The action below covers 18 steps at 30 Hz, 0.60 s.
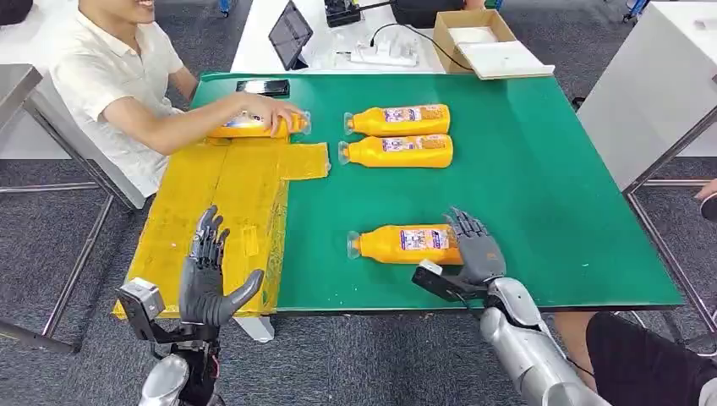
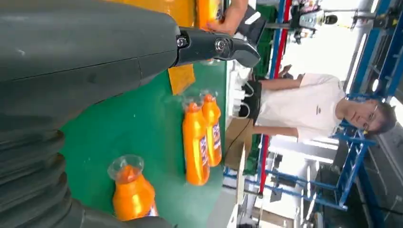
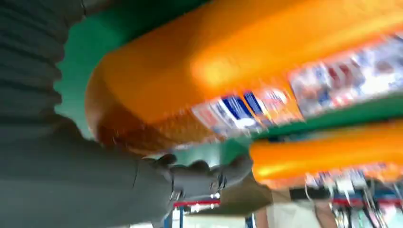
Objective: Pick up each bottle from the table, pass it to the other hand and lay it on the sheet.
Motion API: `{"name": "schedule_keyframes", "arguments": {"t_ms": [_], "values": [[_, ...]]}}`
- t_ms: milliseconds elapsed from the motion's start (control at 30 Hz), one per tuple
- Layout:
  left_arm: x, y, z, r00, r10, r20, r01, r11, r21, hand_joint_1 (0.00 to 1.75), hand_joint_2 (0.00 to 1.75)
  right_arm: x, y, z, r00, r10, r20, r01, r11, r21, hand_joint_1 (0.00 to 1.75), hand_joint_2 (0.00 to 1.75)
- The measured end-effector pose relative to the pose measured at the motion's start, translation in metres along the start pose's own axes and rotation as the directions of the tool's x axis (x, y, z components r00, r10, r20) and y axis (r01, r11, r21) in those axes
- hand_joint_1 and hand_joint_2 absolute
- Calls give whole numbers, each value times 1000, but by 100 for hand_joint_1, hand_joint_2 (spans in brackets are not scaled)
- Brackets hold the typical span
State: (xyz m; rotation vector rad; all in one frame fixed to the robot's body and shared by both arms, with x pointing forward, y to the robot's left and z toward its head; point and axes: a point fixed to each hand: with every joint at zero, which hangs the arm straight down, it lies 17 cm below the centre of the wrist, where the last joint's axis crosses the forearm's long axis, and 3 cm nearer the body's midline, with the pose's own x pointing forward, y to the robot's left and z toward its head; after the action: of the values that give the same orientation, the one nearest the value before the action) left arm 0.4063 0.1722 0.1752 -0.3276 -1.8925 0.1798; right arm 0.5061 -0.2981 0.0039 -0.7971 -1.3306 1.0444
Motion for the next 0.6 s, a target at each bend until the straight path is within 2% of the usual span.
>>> {"name": "schedule_keyframes", "arguments": {"t_ms": [167, 400, 433, 467, 500, 600], "values": [[0, -6, 0, 1000, 28, -9, -28, 999, -21, 0, 175, -5, -3, -18, 996, 81, -36, -77, 992, 98, 0, 175], [-2, -13, 3, 1000, 15, -14, -16, 999, -51, 0, 175, -2, -6, -29, 989, 145, -23, -139, 976, 170, 0, 175], [-3, -13, 5, 1000, 15, -16, -16, 998, -54, 0, 175, -2, -6, -30, 989, 148, -21, -142, 974, 177, 133, 175], [-4, -14, 6, 1000, 13, -18, -14, 998, -58, 0, 175, -3, -6, -31, 988, 154, -19, -147, 971, 187, 161, 175], [-4, -15, 7, 1000, 12, -21, -13, 998, -63, 0, 175, -3, -6, -31, 987, 159, -16, -153, 969, 193, 168, 175], [-5, -16, 9, 1000, 7, -24, -9, 997, -71, 0, 175, -2, -3, -31, 988, 154, 5, -152, 962, 228, 169, 175]]}}
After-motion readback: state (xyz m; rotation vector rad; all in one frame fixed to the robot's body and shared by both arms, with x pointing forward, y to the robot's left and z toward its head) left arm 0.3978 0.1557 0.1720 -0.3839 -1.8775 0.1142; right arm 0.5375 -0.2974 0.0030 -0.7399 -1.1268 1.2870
